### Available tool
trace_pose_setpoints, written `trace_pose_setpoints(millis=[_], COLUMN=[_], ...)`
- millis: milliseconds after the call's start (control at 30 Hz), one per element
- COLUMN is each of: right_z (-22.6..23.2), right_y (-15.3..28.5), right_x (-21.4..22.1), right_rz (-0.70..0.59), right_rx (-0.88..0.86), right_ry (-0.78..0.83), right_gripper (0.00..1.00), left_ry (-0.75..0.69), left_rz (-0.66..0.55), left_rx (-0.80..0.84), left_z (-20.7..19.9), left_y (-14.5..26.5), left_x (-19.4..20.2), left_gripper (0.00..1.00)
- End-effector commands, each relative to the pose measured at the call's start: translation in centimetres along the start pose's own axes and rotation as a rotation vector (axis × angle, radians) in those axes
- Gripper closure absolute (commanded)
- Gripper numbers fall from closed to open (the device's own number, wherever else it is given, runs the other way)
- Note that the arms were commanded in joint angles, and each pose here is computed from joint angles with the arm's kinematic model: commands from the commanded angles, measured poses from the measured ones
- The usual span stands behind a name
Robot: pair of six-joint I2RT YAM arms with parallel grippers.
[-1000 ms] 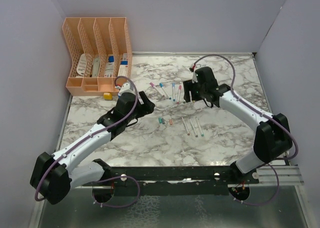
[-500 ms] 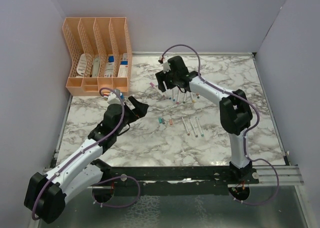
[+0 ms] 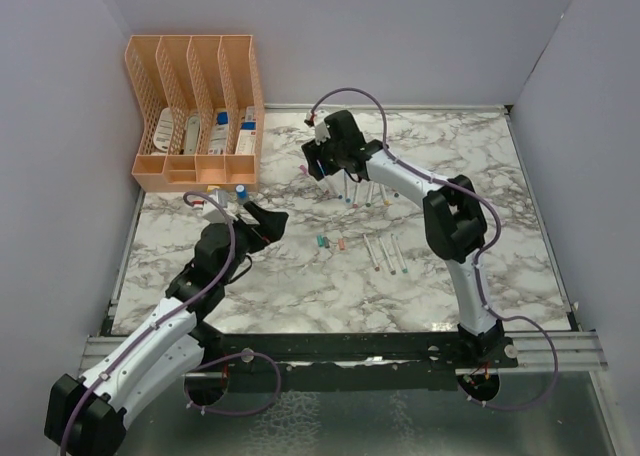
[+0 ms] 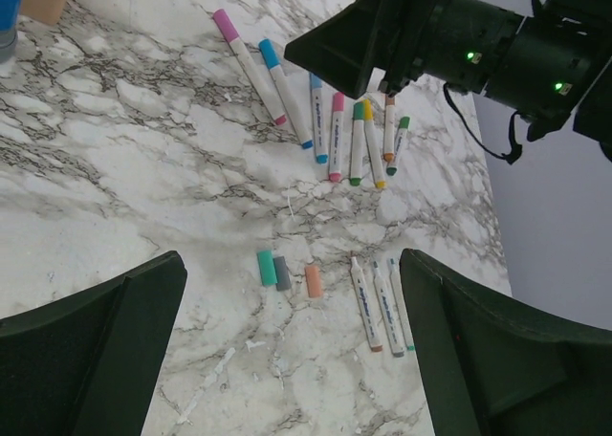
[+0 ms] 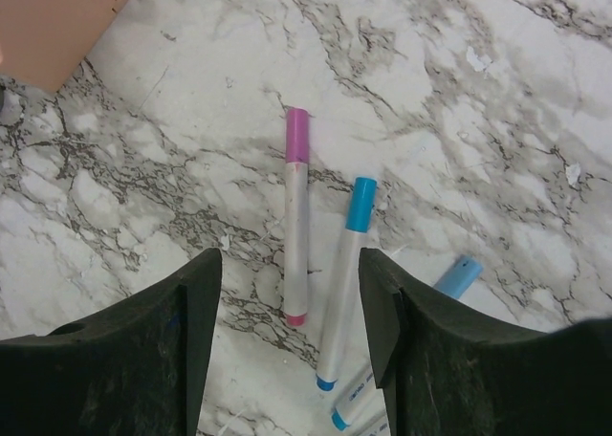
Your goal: Open the pen caps
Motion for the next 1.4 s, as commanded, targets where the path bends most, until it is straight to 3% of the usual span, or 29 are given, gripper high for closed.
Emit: trace_pose_setpoints(millis=[0, 1000, 1233, 1300, 1367], right_z=[1.0, 3.7, 5.7, 6.1, 6.3], right_y=[-1.8, -6.8, -6.9, -6.5, -6.2], right_x=[-0.4, 3.6, 6.1, 6.7, 7.2], right_rz=[-0.031, 0.059, 0.131, 0.137, 0.14], right_rx=[-0.034, -0.085, -0.099, -0.106, -0.107], right_ry=[0.028, 0.064, 0.065, 0.053, 0.042], right_gripper=[0.42, 0.49, 0.66, 0.75, 0.91], left_ry=[0.018, 0.013, 0.018, 0.019, 0.023], left_rz=[-0.064, -0.099, -0.126, -0.13, -0.134], left_rx=[0.008, -0.012, -0.011, -0.011, -0.012], left_z=[-0.2, 0.2, -0.1, -0.1, -0.3], left_y=[0.4, 0.3, 0.7, 0.7, 0.8], left_x=[-1.0, -1.9, -2.5, -2.6, -2.8], left_gripper=[0.03, 0.03, 0.03, 0.03, 0.03])
Point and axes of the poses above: each gripper's point midway between its finger pads, its own y axis back along the fingers, its own z axis along the line the jaws close on, x = y × z, the point moved 5 cm from there along y, back along the fingers, and after that the axes turned 15 degrees about y, right-handed, at the moved point
